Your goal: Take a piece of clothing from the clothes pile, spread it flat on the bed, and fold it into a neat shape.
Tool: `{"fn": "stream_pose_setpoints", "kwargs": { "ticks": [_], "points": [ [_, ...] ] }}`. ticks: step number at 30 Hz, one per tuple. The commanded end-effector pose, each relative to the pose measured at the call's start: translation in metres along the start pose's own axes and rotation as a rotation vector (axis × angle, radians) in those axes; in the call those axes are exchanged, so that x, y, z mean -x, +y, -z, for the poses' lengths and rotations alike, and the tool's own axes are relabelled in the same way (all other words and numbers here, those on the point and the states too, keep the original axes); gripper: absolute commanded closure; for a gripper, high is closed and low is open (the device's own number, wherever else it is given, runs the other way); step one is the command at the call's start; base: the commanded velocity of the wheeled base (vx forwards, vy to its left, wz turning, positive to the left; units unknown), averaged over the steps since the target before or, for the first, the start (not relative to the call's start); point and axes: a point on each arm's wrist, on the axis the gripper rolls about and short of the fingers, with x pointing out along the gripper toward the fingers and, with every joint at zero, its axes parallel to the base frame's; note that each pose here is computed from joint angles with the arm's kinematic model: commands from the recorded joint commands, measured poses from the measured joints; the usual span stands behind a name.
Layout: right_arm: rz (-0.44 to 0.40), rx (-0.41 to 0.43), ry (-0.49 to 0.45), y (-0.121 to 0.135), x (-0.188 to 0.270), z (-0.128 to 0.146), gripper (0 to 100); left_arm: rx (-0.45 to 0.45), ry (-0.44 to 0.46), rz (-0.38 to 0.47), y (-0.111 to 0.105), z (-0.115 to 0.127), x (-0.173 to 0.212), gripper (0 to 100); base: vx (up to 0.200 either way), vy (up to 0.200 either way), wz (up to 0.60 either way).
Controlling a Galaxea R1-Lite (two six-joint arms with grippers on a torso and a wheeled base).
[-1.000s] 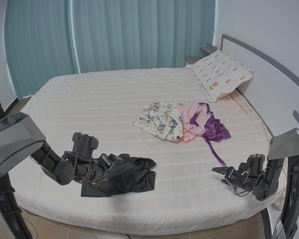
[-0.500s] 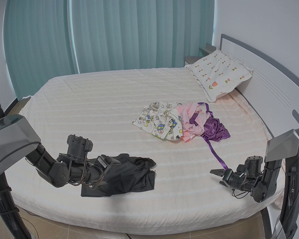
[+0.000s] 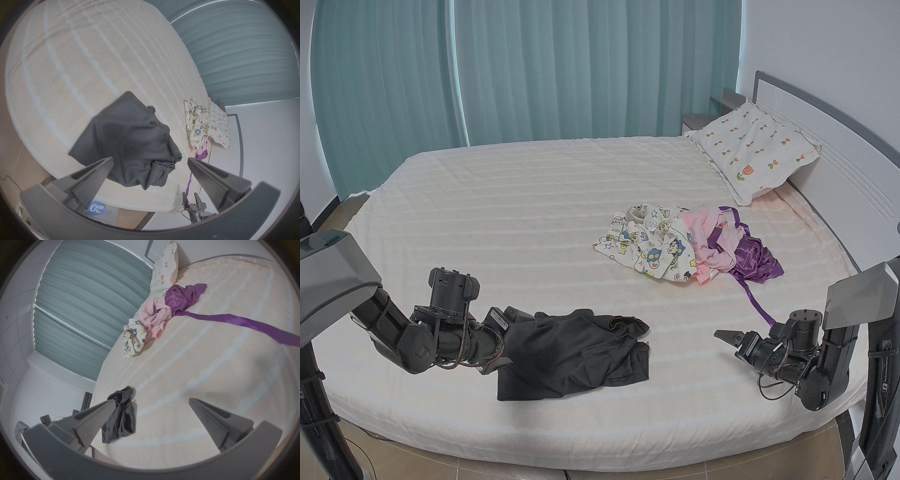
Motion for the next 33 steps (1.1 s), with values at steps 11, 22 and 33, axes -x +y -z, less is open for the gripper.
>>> {"fn": "stream_pose_setpoints", "kwargs": {
  "ticks": [11, 22, 33],
  "points": [
    [-0.155, 0.120, -0.014, 0.068, -0.036, 0.035, 0, 0.037, 0.040, -0.031, 0.012, 0.002, -0.008, 0, 0.000, 0.200, 0.00],
    [-0.160, 0.140, 0.083, 0.085, -0.085, 0.067, 0, 0.026, 0.045, -0.036, 0.012, 0.004, -0.010, 0, 0.000, 0.055, 0.00],
    [-0.109, 0.120, -0.158, 0.071, -0.127, 0.028, 0, 0.025, 0.048, -0.042, 0.014, 0.005, -0.009, 0, 0.000, 0.000, 0.00]
  ]
}}
